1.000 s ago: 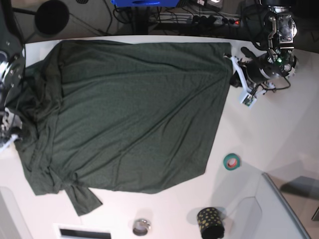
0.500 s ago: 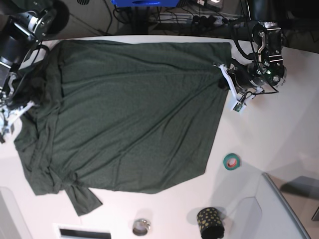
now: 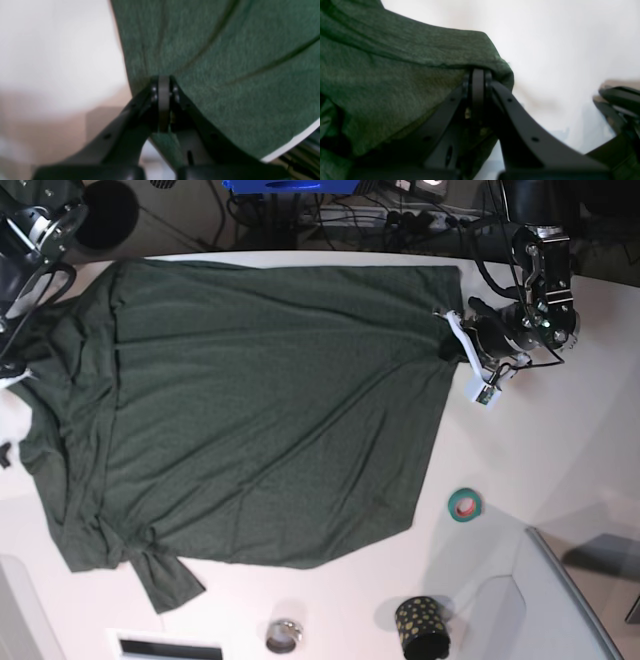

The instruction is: Layout the t-shirt on the table in an organized manner, then fold the t-shirt properly

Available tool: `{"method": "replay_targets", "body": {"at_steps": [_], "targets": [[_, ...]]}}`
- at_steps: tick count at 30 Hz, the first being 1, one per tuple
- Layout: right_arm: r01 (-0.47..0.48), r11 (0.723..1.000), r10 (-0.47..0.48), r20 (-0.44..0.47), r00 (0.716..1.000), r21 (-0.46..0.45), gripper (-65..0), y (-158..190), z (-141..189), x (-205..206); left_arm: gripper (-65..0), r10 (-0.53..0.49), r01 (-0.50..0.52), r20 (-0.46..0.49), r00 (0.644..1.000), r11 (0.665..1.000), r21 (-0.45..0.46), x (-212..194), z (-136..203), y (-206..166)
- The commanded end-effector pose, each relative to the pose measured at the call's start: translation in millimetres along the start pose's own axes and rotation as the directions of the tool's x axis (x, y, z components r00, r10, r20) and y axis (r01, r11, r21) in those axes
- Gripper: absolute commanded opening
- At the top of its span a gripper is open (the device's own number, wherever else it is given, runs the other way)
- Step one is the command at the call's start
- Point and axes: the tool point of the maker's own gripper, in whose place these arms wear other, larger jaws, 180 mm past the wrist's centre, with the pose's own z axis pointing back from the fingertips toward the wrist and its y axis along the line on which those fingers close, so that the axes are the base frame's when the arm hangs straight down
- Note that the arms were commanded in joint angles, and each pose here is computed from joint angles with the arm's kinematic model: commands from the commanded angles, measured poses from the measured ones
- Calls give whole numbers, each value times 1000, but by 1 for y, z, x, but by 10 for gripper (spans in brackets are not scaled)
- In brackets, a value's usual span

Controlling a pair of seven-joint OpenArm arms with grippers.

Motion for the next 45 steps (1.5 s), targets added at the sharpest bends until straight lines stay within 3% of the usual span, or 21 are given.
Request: {"method": "replay_targets", "body": {"at_steps": [1, 4, 9, 15, 18, 20, 24, 26, 29, 30, 32, 33, 36, 38, 41, 45], "targets": [[19, 998, -17, 30, 999, -57, -642, -18, 4, 16, -650, -11, 11, -36, 999, 1000, 13, -10, 2, 4], [30, 997, -28, 40, 999, -74, -642, -20, 6, 18, -650, -14, 15, -37, 999, 1000, 14, -10, 3, 3], [34, 991, -15, 143, 990, -130, -642, -36, 29, 47, -650, -41, 41, 6, 999, 999, 26, 7, 9, 3], [142, 969, -64, 346, 936, -204, -629, -57, 94, 61, -650, -47, 40, 66, 997, 994, 99, 9, 41, 11], [167, 972, -100, 355, 930, -164, -525, -54, 107, 43, -650, 24, -36, 77, 997, 988, 152, -10, 58, 25], [221, 974, -187, 356, 916, -58, -437, -44, 106, 25, -650, 96, -111, 89, 991, 977, 182, -27, 68, 34], [327, 934, -353, 250, 902, 142, -356, -32, 103, -21, -650, 252, -269, 107, 962, 940, 211, -60, 94, 52], [376, 907, -410, 191, 892, 189, -350, -31, 103, -41, -650, 311, -329, 113, 944, 919, 218, -72, 105, 58], [411, 885, -450, 174, 876, 220, -350, -38, 103, -54, -650, 342, -361, 126, 931, 911, 199, -79, 110, 55], [426, 873, -468, 161, 869, 237, -350, -36, 101, -60, -620, 349, -368, 128, 928, 910, 191, -80, 110, 52], [444, 856, -492, 152, 857, 266, -345, -38, 97, -62, -495, 365, -387, 145, 920, 907, 168, -79, 109, 48], [445, 848, -497, 142, 856, 287, -323, -38, 95, -64, -433, 375, -399, 161, 913, 904, 152, -76, 109, 46], [440, 816, -501, 81, 861, 374, -233, -30, 87, -73, -324, 407, -432, 197, 892, 896, 105, -74, 111, 40], [480, 778, -532, 20, 847, 406, -170, -29, 79, -83, -304, 424, -449, 222, 878, 890, 76, -70, 113, 37], [524, 737, -567, -31, 823, 426, -149, -32, 69, -91, -304, 435, -458, 213, 875, 886, 70, -76, 114, 34], [547, 720, -575, -74, 815, 427, -149, -36, 60, -96, -299, 446, -465, 190, 875, 882, 73, -87, 114, 29]]}}
